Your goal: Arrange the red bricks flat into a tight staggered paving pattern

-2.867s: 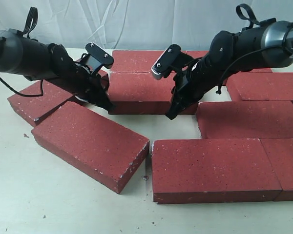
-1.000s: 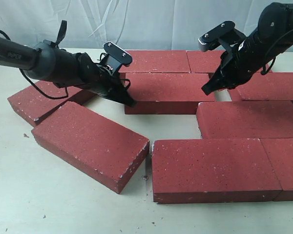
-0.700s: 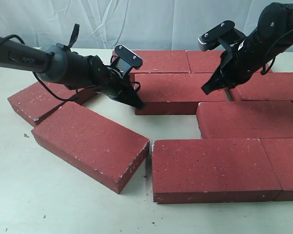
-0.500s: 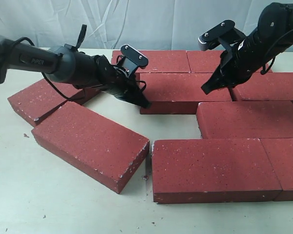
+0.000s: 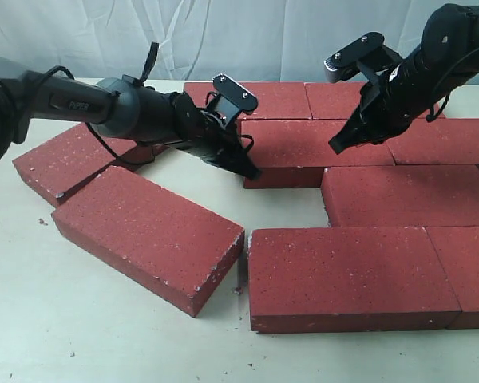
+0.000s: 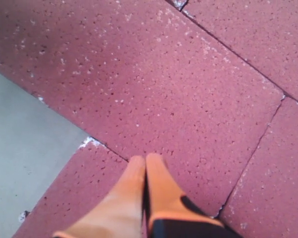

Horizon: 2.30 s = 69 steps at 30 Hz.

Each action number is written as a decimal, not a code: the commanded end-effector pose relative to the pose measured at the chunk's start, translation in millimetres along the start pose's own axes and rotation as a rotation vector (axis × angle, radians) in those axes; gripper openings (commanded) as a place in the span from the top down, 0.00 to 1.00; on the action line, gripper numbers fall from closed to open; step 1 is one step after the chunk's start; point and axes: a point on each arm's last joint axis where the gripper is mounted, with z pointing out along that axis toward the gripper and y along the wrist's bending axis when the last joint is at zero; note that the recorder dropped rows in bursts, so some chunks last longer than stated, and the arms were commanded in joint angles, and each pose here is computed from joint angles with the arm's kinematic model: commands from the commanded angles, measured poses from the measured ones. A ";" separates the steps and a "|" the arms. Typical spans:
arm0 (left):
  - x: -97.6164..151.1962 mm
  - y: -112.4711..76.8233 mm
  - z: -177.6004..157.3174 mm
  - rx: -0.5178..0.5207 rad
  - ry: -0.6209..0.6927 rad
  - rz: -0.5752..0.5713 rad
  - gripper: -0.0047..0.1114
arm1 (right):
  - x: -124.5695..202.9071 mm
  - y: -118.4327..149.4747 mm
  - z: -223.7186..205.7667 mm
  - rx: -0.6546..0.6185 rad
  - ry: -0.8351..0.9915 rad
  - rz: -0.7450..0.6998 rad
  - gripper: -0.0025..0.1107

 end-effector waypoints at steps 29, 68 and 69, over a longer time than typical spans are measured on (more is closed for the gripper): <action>-36.6 63.0 -137.1 0.055 0.123 0.030 0.96 | -7.7 2.0 -4.2 -0.040 -0.077 0.082 0.99; 71.8 116.1 -210.2 -0.098 0.257 -0.170 0.96 | -12.6 275.3 -49.3 -0.660 -0.030 -0.911 0.99; 71.2 116.8 -210.1 -0.106 0.249 -0.169 0.96 | -12.3 279.2 -50.2 -0.658 -0.039 -0.920 0.99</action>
